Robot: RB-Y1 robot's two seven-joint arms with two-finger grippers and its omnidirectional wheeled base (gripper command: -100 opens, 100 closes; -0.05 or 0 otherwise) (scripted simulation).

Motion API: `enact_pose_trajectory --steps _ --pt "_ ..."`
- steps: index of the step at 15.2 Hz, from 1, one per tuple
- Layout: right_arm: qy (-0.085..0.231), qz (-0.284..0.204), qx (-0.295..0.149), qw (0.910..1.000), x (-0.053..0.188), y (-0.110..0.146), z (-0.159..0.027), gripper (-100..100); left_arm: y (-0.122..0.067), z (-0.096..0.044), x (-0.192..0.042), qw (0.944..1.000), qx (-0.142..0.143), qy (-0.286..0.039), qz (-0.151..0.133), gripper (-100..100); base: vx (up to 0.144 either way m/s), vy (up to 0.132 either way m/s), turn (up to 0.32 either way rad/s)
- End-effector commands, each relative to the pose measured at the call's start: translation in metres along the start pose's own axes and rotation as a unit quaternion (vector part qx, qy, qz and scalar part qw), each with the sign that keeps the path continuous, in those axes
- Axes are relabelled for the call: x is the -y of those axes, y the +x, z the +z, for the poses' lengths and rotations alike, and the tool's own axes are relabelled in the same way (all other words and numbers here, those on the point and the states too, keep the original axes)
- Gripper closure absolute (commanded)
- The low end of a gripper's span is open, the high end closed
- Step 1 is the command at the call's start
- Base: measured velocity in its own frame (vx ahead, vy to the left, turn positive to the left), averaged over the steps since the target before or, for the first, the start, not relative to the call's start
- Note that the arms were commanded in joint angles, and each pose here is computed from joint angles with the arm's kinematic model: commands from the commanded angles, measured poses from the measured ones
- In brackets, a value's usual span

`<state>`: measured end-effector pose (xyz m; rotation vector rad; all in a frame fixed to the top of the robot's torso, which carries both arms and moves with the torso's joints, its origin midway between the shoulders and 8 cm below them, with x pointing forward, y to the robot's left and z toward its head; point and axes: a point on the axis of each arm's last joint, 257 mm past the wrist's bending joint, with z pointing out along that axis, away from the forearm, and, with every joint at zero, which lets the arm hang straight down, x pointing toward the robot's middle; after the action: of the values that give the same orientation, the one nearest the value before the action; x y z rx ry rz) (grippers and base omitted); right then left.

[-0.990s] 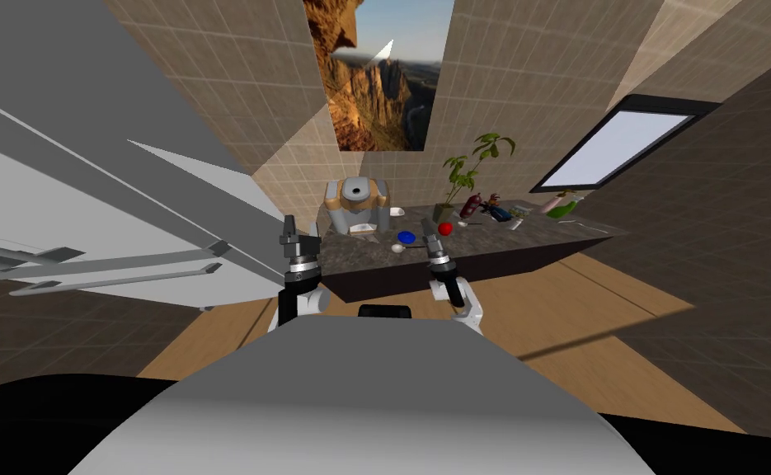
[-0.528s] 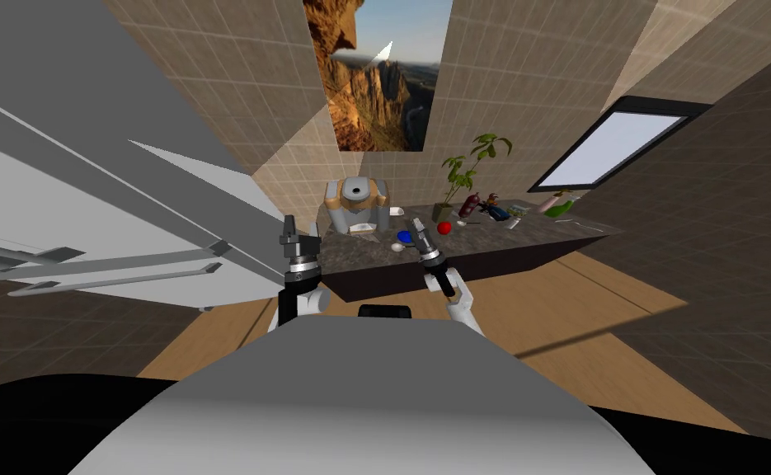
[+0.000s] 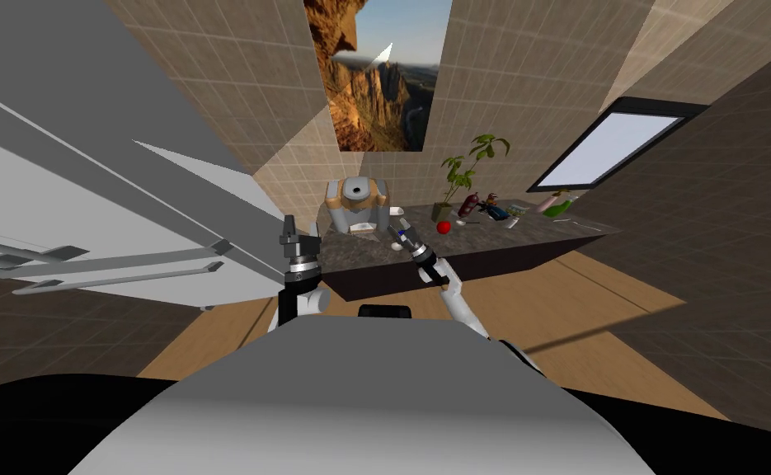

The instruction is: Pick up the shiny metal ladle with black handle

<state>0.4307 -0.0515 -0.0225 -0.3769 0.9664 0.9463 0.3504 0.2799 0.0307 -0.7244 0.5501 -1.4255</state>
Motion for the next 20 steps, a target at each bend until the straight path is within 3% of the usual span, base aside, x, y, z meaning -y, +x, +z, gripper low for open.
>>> enact_pose_trajectory --steps 1,2,5,7,8,10,11,12,13,15,16,18,19,20 --pt "-0.027 -0.035 -0.023 0.9988 -0.005 0.014 0.008 -100 0.0 0.0 0.0 1.0 0.0 0.0 0.0 0 -0.021 -0.002 0.008" --pt "-0.028 -0.036 -0.023 0.9987 -0.005 0.014 0.009 -100 0.0 0.0 0.0 1.0 0.0 0.0 0.0 0 -0.014 -0.003 0.003" --pt "-0.083 -0.097 -0.064 0.9898 -0.018 0.044 0.017 -100 0.0 0.0 0.0 1.0 0.0 0.0 0.0 0 -0.018 -0.005 0.013" --pt "-0.086 -0.109 -0.075 0.9874 -0.014 0.051 0.02 -100 0.0 0.0 0.0 1.0 0.0 0.0 0.0 0 -0.015 -0.004 0.012" --pt "-0.115 -0.14 -0.093 0.979 -0.02 0.064 0.022 -100 0.0 0.0 0.0 1.0 0.0 0.0 0.0 0 -0.014 -0.005 0.018" --pt "-0.116 -0.146 -0.101 0.9772 -0.016 0.069 0.023 -100 0.0 0.0 0.0 1.0 0.0 0.0 0.0 0 -0.011 -0.006 0.017" --pt "-0.146 -0.179 -0.12 0.9657 -0.02 0.083 0.023 -100 0.0 0.0 0.0 1.0 0.0 0.0 0.0 0 -0.011 -0.006 0.02" --pt "-0.146 -0.184 -0.126 0.9639 -0.017 0.087 0.024 -100 0.0 0.0 0.0 1.0 0.0 0.0 0.0 0 -0.012 -0.008 0.025" --pt "-0.172 -0.209 -0.142 0.9519 -0.02 0.099 0.021 -100 0.0 0.0 0.0 1.0 0.0 0.0 0.0 0 -0.013 -0.011 0.048" --pt "-0.174 -0.219 -0.153 0.9477 -0.014 0.105 0.022 -100 0.0 0.0 0.0 1.0 0.0 0.0 0.0 0 -0.011 -0.01 0.025" --pt "-0.203 -0.249 -0.17 0.9317 -0.016 0.118 0.019 -100 0.0 0.0 0.0 1.0 0.0 0.0 0.0 0 -0.009 -0.007 0.027" --pt "-0.202 -0.254 -0.18 0.9285 -0.009 0.123 0.019 -100 0.0 0.0 0.0 1.0 0.0 0.0 0.0 0 -0.007 -0.008 0.027" --pt "-0.23 -0.285 -0.198 0.9094 -0.009 0.135 0.015 -100 0.0 0.0 0.0 1.0 0.0 0.0 0.0 0 -0.007 -0.008 0.04" --pt "-0.231 -0.289 -0.203 0.9066 -0.005 0.138 0.015 -100 0.0 0.0 0.0 1.0 0.0 0.0 0.0 0 -0.008 -0.011 0.042"
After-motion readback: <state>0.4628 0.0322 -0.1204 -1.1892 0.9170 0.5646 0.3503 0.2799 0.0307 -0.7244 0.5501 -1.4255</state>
